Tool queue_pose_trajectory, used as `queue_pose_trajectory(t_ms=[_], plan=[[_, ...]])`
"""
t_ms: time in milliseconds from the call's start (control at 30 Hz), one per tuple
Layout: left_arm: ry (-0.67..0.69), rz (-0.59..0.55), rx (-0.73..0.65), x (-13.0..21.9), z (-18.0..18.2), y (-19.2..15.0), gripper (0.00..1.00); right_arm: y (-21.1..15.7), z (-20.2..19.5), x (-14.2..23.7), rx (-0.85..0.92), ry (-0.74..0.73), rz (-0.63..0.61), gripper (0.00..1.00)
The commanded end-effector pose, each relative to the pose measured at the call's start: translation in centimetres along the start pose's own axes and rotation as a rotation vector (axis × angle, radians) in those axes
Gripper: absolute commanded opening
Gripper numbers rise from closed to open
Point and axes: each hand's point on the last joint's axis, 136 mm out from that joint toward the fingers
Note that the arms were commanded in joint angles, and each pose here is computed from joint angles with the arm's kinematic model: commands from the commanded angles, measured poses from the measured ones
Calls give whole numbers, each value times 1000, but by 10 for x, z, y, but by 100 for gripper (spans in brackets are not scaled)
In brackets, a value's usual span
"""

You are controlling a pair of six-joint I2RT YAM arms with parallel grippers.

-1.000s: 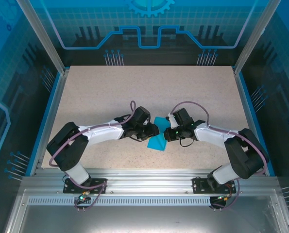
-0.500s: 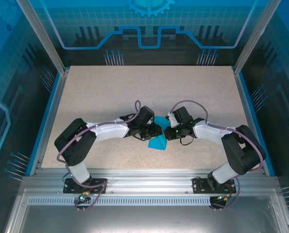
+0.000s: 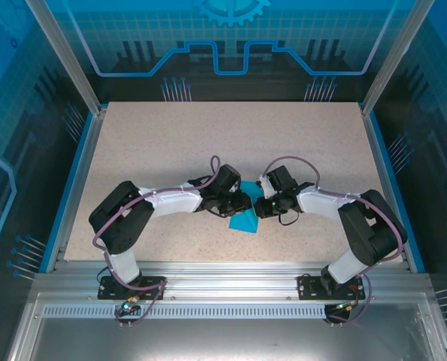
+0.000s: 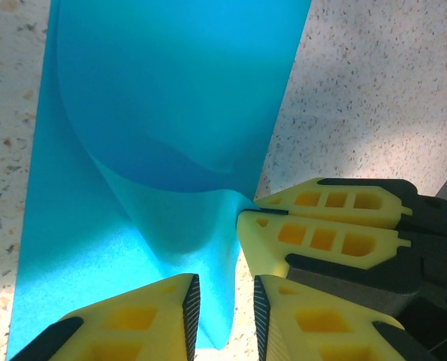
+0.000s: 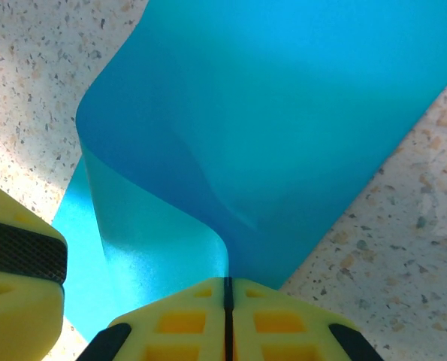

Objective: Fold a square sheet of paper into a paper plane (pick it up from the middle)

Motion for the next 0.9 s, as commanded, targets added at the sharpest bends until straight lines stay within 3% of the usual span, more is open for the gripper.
queue_pose_trajectory(t_ms=[0,867], plan=[[-8,-3,0,-5,-7,4,29,9,0,1,1,5,-6,9],[6,-21,30,-21,5,7,29,9,-1,-1,-16,13,-4,9]])
Point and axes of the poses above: each hand's point on the last joint's axis, 136 mm out from that joint toward the fingers, its own x axis back along the fingers, its own z axis along the line the jaws close on, y = z × x, and after that the axes turned 15 degrees about -x, right-handed
